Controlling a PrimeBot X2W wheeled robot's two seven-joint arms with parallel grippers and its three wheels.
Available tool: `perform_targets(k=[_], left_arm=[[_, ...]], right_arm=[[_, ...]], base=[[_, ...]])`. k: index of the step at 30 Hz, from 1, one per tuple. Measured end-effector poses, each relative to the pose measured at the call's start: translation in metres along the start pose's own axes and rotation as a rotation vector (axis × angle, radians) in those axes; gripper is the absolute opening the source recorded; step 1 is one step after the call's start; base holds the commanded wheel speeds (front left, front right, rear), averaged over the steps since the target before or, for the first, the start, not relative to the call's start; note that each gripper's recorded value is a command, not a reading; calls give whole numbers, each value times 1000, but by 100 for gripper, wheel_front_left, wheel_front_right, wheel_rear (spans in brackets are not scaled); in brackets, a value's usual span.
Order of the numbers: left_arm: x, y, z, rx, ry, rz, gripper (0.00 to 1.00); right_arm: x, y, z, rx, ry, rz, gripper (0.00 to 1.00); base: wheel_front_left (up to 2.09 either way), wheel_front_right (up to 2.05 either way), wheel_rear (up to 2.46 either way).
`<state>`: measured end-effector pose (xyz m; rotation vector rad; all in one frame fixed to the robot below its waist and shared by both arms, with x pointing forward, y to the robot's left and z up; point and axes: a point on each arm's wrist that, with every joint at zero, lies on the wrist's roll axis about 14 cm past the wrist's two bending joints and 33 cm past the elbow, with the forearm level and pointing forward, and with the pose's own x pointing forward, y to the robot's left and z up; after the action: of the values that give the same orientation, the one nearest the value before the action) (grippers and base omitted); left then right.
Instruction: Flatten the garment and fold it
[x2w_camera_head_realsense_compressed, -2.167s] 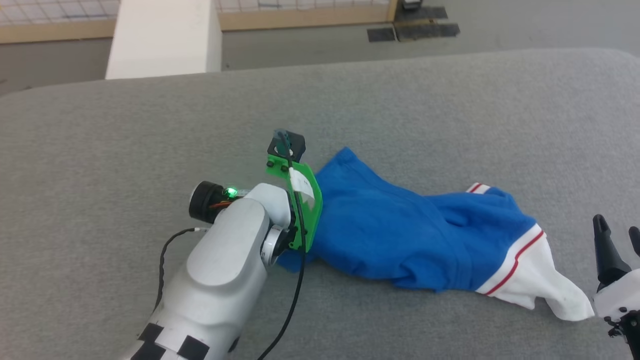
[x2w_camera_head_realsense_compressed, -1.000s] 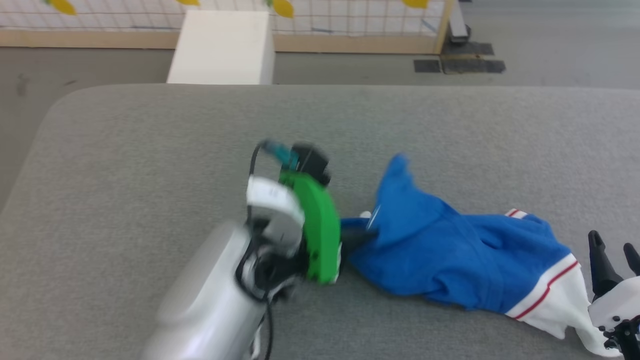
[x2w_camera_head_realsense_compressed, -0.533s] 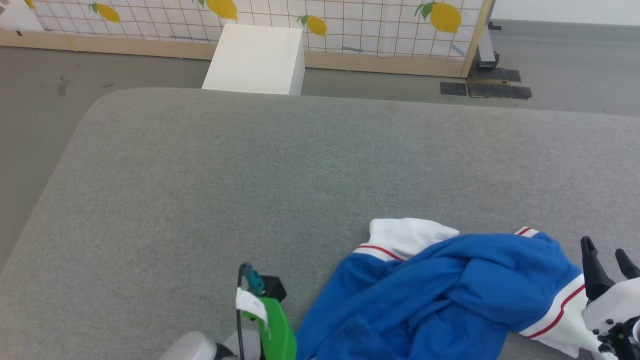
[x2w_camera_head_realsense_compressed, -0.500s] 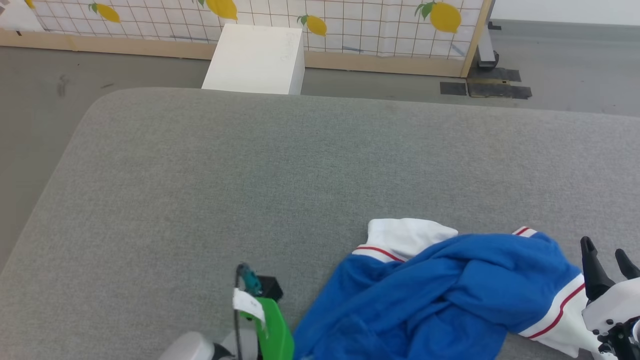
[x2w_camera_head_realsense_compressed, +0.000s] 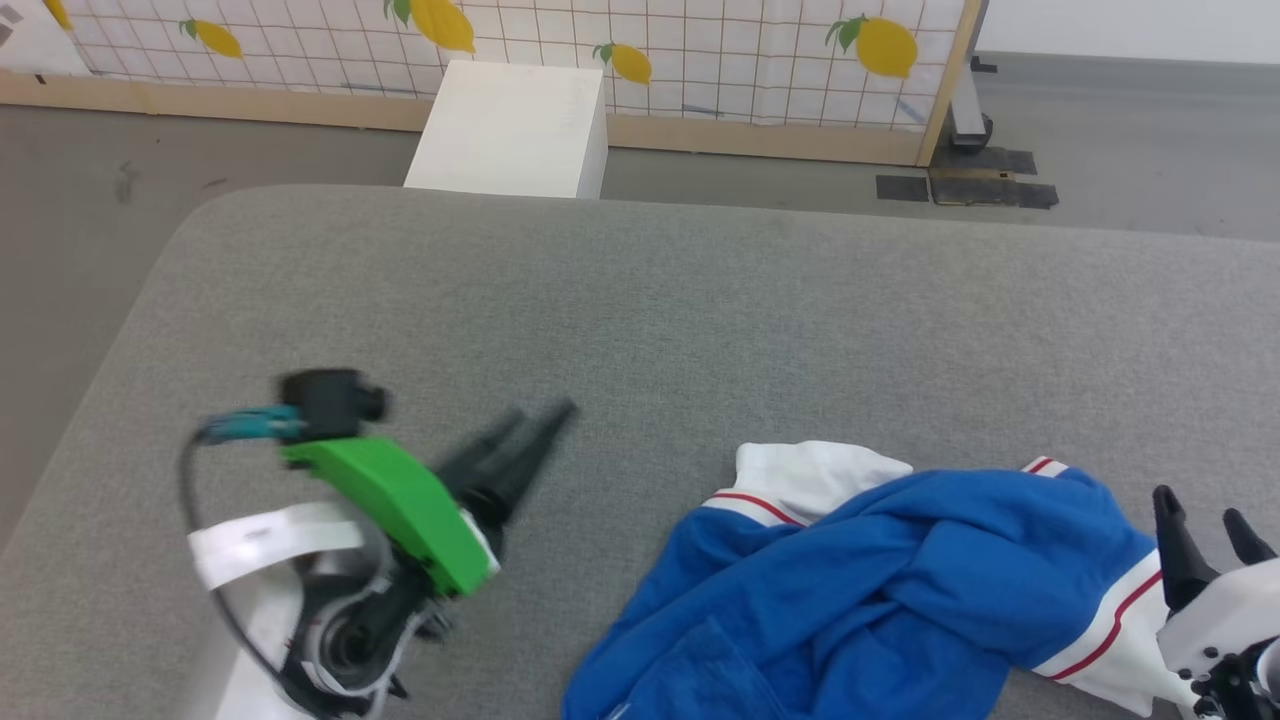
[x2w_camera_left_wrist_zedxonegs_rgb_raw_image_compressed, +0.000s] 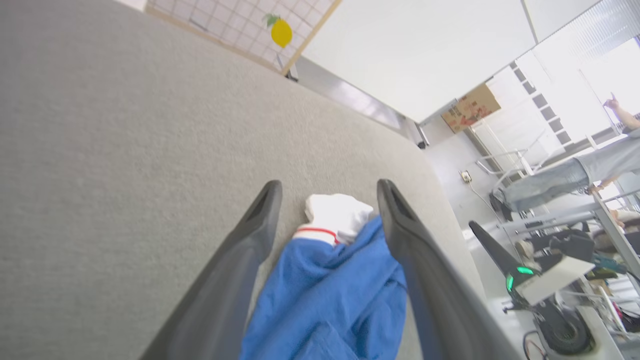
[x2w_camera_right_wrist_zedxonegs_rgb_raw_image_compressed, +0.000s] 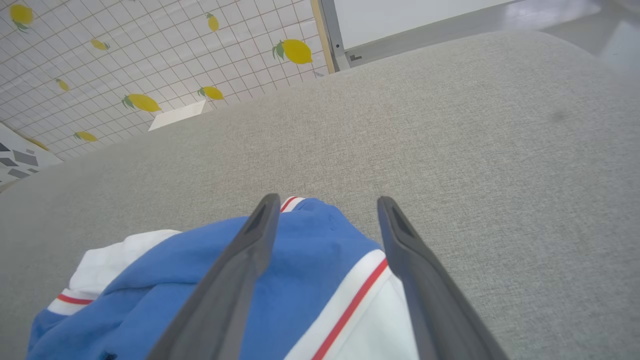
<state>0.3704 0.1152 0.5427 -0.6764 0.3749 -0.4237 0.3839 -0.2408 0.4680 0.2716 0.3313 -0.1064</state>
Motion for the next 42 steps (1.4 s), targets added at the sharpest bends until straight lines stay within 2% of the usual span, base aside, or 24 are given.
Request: perform_targets(k=[2,3,6,11,18,21,26,30,31,32,33,37,42], left_arm=[[-2,9,27,88,-147,34,100],[-5,16,42,173,-232,68,100],[-10,25,62,336,-387,119,100],[-11,33,64,507,-517,155,100],[0,59,40,565,-467,236,100],[2,71,33,568,-445,270,100],[5,87,25,563,-413,312,100],[7,94,19,560,-394,330,100],[7,95,18,561,-390,332,100],[8,95,17,562,-387,334,100],[8,95,16,561,-387,334,100],[9,93,16,556,-394,328,100],[9,90,16,552,-397,323,100]], right_arm=[[1,4,-2,-17,23,8,100],[2,6,-4,-31,40,12,100],[10,15,-2,-85,81,20,100],[30,22,-1,-224,201,26,100],[57,13,-19,-473,454,12,100],[65,13,-30,-545,538,21,100],[67,18,-73,-615,721,80,100],[68,18,-83,-632,771,101,100],[69,18,-83,-631,776,102,42],[69,18,-82,-631,780,104,5],[70,19,-80,-628,776,107,0],[79,16,-62,-579,715,85,0],[110,6,6,-514,482,-3,0]], base=[[0,0,0],[0,0,0],[0,0,0],[0,0,0],[0,0,0],[0,0,0],[0,0,0],[0,0,0],[0,0,0],[0,0,0],[0,0,0],[0,0,0],[0,0,0]])
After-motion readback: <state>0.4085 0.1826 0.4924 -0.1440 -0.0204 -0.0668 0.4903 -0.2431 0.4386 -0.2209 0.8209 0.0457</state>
